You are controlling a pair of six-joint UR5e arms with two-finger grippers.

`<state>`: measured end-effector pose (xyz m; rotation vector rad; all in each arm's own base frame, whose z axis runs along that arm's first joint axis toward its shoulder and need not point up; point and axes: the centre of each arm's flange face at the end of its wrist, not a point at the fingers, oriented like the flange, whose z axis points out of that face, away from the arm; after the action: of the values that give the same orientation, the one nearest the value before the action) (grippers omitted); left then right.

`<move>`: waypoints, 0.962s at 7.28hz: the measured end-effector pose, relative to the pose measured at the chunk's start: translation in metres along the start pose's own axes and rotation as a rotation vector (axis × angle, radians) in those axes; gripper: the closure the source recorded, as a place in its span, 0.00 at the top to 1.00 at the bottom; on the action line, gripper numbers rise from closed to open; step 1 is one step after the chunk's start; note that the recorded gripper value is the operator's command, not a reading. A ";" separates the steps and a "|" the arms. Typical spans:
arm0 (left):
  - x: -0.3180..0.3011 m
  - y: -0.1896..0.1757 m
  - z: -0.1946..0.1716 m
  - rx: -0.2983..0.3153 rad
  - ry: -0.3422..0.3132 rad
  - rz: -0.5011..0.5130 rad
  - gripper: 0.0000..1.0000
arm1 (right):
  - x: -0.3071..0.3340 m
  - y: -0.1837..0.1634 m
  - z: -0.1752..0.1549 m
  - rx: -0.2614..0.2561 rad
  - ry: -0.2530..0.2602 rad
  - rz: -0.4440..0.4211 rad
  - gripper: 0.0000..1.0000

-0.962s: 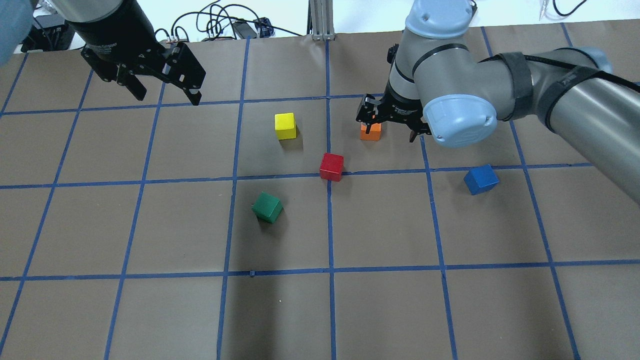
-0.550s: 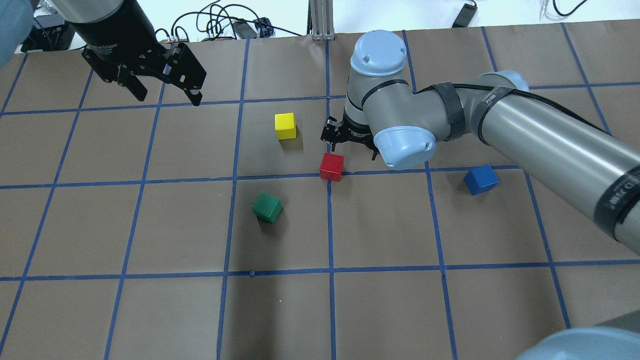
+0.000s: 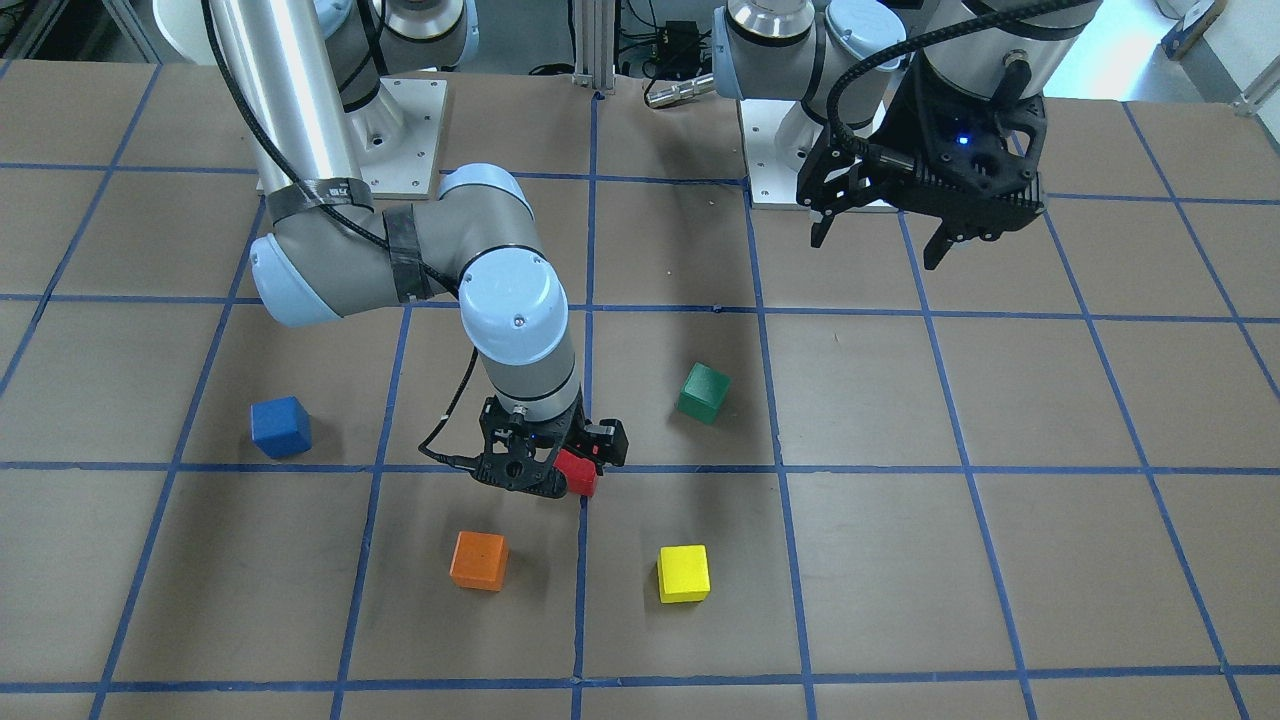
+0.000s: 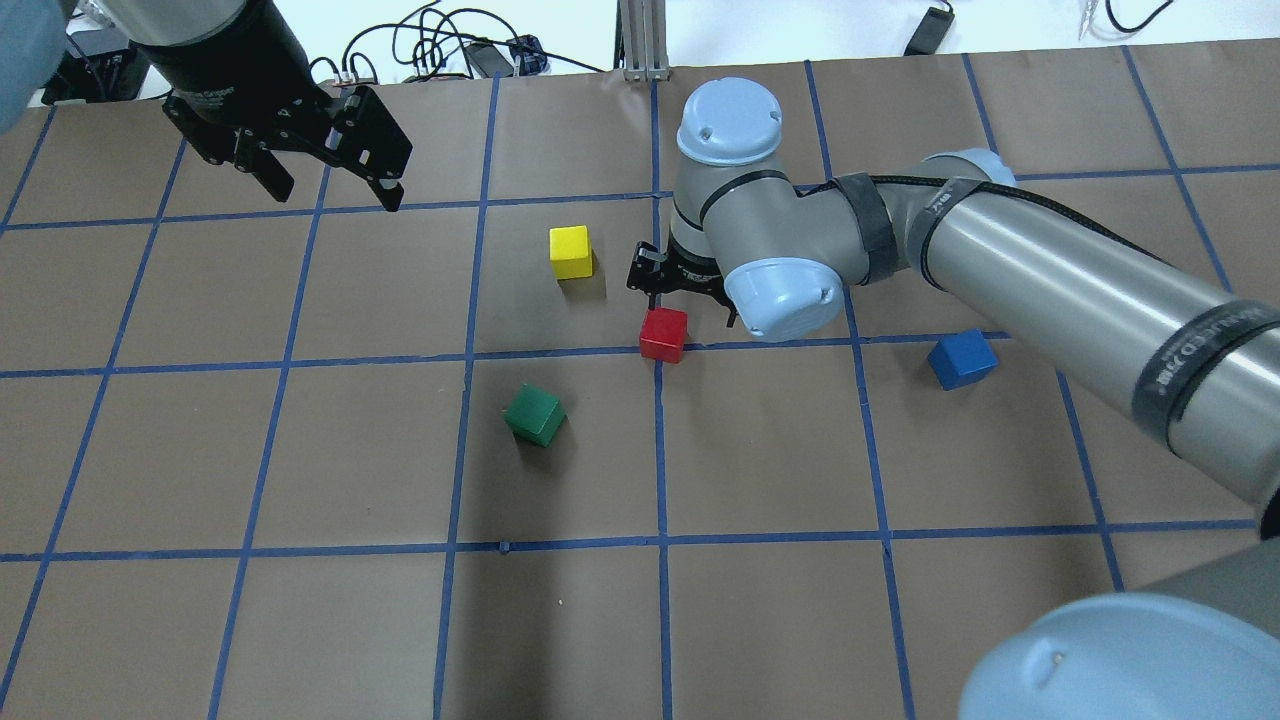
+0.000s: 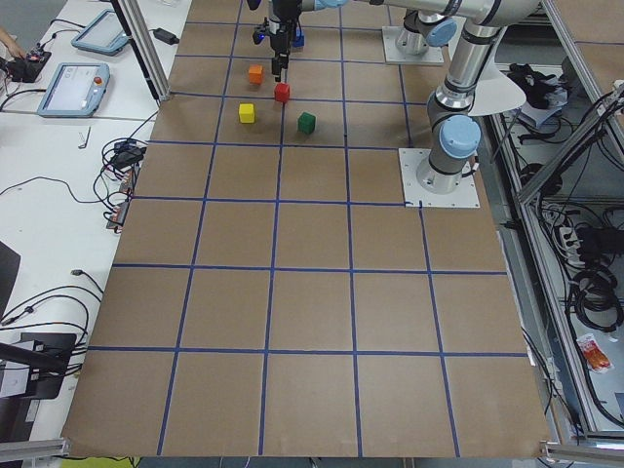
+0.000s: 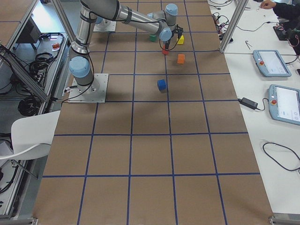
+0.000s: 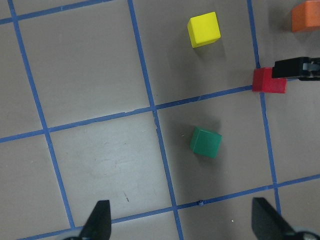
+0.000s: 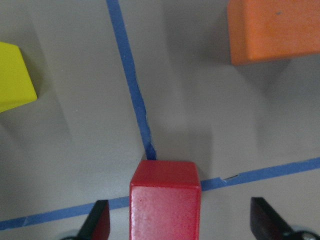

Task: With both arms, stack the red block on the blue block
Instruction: 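Close the right gripper on the red cube, then lift the red cube and carry it over the blue cube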

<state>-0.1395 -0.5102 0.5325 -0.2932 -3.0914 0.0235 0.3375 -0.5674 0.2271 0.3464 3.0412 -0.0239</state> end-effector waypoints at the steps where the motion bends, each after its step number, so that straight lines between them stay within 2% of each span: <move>1: 0.000 0.000 0.000 0.000 0.000 0.000 1.00 | -0.004 0.000 0.010 -0.010 0.006 -0.005 1.00; 2: 0.000 0.000 0.000 0.000 0.000 0.001 1.00 | -0.006 0.000 0.020 -0.023 0.013 -0.006 0.78; 4: 0.000 0.000 0.000 0.000 0.000 0.001 1.00 | -0.006 0.000 0.030 -0.039 0.019 -0.004 0.00; 7: 0.000 0.001 0.000 -0.001 -0.001 0.001 1.00 | -0.011 0.002 0.027 -0.064 -0.023 0.036 0.00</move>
<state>-0.1394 -0.5097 0.5322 -0.2941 -3.0922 0.0226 0.3504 -0.5685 0.2006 0.3924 3.0041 0.0716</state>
